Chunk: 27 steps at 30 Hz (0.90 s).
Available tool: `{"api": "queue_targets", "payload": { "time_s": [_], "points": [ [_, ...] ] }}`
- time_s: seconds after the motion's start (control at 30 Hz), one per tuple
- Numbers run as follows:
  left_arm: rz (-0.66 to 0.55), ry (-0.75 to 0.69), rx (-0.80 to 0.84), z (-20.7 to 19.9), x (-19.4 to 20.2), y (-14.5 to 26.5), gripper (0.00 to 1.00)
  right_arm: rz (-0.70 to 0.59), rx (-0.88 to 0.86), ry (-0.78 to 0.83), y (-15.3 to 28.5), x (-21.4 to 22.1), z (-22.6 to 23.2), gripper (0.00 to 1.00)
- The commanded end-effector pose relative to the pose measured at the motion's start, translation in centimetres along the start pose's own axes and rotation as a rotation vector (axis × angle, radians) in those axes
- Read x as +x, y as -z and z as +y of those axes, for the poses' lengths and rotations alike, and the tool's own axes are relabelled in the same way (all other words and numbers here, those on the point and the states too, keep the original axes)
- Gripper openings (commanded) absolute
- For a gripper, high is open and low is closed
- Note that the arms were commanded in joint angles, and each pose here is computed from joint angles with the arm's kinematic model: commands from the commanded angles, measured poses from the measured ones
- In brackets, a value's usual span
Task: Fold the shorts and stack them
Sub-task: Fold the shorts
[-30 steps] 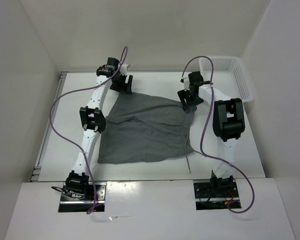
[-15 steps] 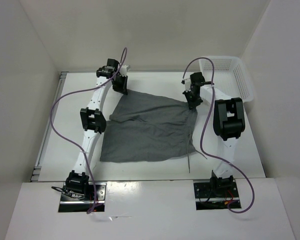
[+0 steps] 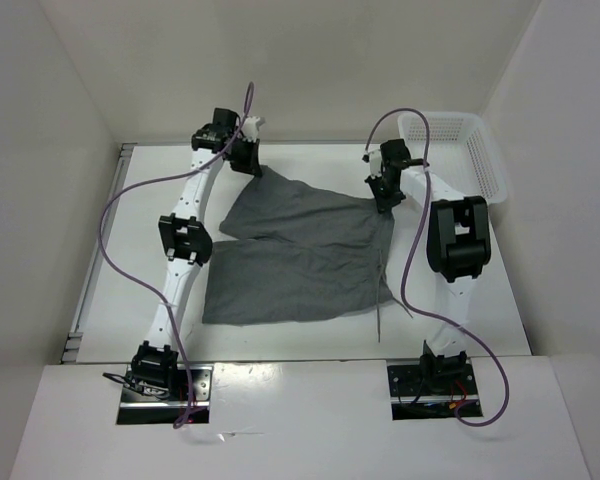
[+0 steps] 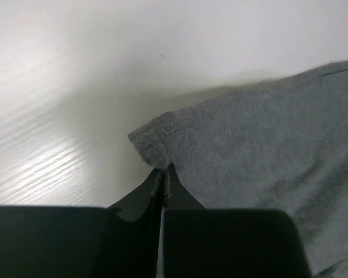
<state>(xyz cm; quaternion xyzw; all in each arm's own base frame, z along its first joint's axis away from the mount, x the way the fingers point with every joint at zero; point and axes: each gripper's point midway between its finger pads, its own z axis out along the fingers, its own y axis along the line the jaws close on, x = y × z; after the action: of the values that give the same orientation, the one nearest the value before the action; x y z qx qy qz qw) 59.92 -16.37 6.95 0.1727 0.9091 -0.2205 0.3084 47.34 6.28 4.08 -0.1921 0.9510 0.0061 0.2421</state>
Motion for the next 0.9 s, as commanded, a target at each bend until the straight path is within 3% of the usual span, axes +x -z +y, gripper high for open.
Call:
{"api": "queue_targets", "payload": {
  "time_s": [0.0,0.13,0.3,0.33,0.47,0.53,0.6,0.63,0.67,0.7,0.73,0.77,0.8,0.87],
  "points": [
    [-0.239,-0.092,-0.055,-1.2,-8.5,8.8,0.0,-0.204,0.064,0.038,6.3,-6.1,-0.5,0.0],
    [-0.27,-0.094,-0.115,-2.4,-10.1,14.8,0.0,-0.308,0.141,0.09,10.2,-7.7,-0.7,0.0],
    [-0.162,-0.045,0.027,-7.0,-7.1,19.4,0.0,-0.339,0.158,0.226,12.4,-5.2,1.7,0.0],
    [-0.185,-0.065,0.031,-8.1,-7.7,20.6,0.0,-0.354,0.139,0.238,13.2,-4.7,2.6,0.0],
    [-0.208,-0.06,0.047,-8.3,-8.0,22.8,0.0,-0.363,0.085,0.304,14.1,-2.7,5.0,0.0],
    [-0.152,-0.029,0.087,-9.3,-6.7,23.2,0.0,-0.368,0.08,0.336,14.4,-1.7,5.7,0.0],
    [-0.124,-0.053,0.135,-12.8,-5.9,24.3,0.0,-0.37,0.077,0.357,14.3,-1.4,6.0,0.0],
    [-0.05,-0.021,0.15,-13.0,-3.9,22.9,0.0,-0.367,0.076,0.357,14.3,-1.0,6.1,0.0],
    [-0.087,-0.043,0.161,-13.1,-4.5,22.8,0.0,-0.367,0.076,0.357,14.3,-1.0,6.1,0.0],
    [-0.149,-0.08,0.168,-14.6,-4.9,25.5,0.0,-0.365,0.076,0.357,14.1,-0.8,6.1,0.0],
    [-0.115,-0.06,0.171,-13.3,-2.4,22.4,0.0,-0.375,0.08,0.366,14.5,-1.0,6.0,0.0],
    [-0.133,-0.07,0.148,-13.0,-1.3,22.3,0.0,-0.371,0.089,0.364,14.5,-0.7,5.9,0.0],
    [-0.224,-0.118,0.094,-13.8,-1.4,25.5,0.0,-0.371,0.089,0.364,14.5,-0.7,5.9,0.0],
    [-0.348,-0.18,0.022,-13.1,-1.2,25.7,0.0,-0.38,0.103,0.372,15.0,-0.8,5.7,0.0]
  ]
}}
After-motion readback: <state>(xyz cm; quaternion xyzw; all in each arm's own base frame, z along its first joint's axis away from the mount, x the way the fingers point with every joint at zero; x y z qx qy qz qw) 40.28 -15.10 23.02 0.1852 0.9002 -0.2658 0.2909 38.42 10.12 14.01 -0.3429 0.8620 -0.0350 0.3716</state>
